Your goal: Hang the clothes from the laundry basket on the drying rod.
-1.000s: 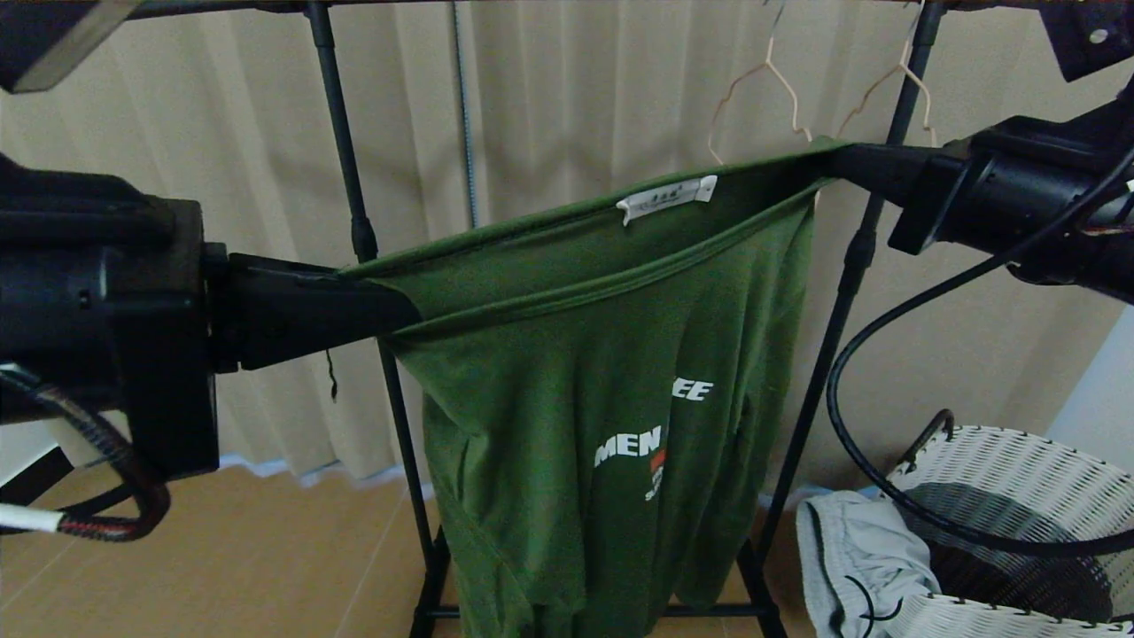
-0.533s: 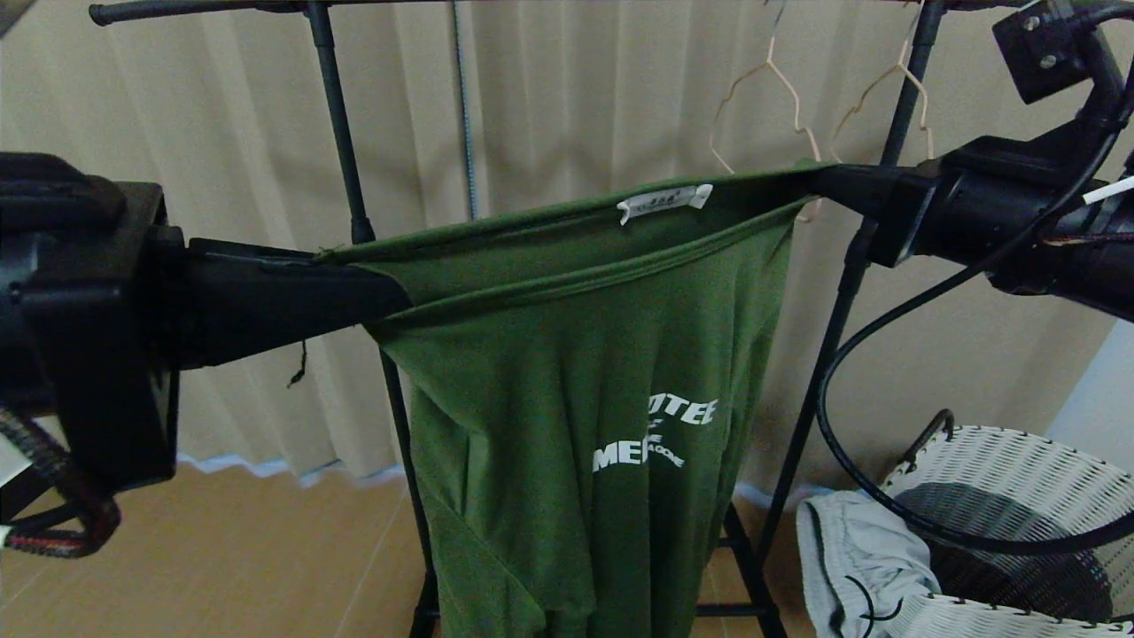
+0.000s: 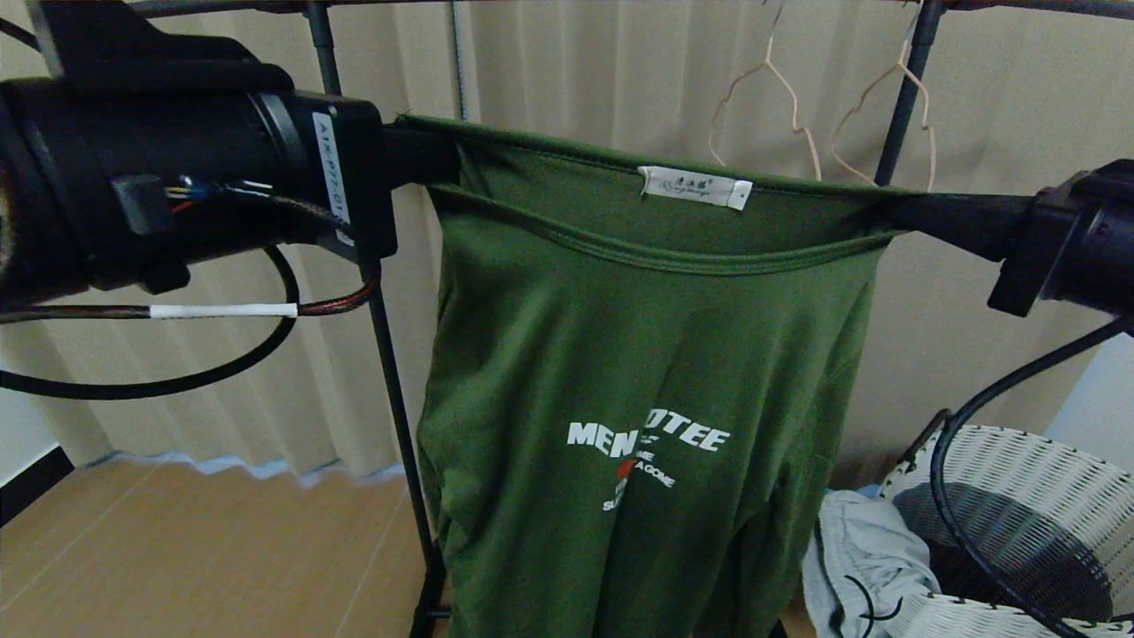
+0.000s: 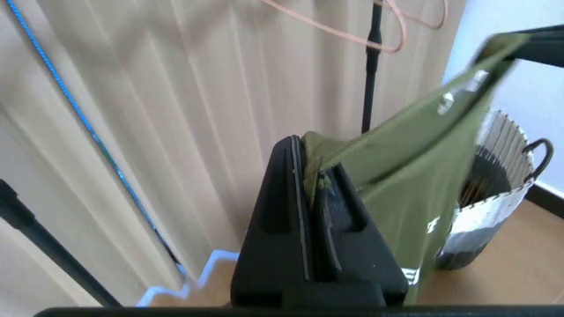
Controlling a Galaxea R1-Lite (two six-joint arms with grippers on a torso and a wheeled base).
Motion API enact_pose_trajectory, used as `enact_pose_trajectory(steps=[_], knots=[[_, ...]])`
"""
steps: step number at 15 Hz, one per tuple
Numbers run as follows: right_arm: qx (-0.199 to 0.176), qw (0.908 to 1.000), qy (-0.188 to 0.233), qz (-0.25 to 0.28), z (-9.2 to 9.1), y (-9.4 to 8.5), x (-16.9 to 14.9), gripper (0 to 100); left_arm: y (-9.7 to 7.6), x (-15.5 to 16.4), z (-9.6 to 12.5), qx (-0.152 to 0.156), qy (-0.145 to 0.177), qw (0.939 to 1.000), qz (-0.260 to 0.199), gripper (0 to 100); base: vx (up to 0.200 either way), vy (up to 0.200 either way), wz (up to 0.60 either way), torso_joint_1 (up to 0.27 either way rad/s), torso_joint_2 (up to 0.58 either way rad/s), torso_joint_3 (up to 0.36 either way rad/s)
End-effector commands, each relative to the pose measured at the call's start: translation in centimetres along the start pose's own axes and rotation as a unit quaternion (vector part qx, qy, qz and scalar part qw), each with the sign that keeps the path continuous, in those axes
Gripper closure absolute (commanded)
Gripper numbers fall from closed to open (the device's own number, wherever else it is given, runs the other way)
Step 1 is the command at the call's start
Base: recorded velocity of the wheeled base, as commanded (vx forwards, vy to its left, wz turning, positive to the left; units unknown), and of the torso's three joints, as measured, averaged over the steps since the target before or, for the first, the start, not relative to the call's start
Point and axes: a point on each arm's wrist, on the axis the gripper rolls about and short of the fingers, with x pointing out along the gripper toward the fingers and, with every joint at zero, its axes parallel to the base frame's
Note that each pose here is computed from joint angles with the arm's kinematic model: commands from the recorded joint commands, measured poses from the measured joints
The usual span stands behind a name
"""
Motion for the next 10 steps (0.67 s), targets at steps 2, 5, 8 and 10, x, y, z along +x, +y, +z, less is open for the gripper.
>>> enact_pose_trajectory(steps=[2, 5, 8, 10], knots=[[-0.003, 0.9998, -0.018, 0.002, 0.5, 0.3, -1.2, 100, -0.2, 0.8, -0.5, 0.001, 0.013, 0.9999, -0.002, 100, 0.000, 0.000, 0.00, 0.000, 0.00, 0.000], [-0.006, 0.9995, -0.030, 0.004, 1.3, 0.3, -1.2, 100, -0.2, 0.4, -1.2, 0.004, 0.025, 0.9997, -0.003, 100, 0.000, 0.000, 0.00, 0.000, 0.00, 0.000], [-0.004, 0.9997, -0.022, 0.003, 0.9, 0.2, -1.0, 100, -0.2, 0.1, -2.1, 0.006, 0.041, 0.9991, -0.004, 100, 0.000, 0.000, 0.00, 0.000, 0.00, 0.000], [-0.004, 0.9998, -0.021, 0.003, 0.8, 0.2, -0.9, 100, -0.2, -0.3, -2.3, 0.007, 0.054, 0.9985, -0.005, 100, 0.000, 0.000, 0.00, 0.000, 0.00, 0.000]])
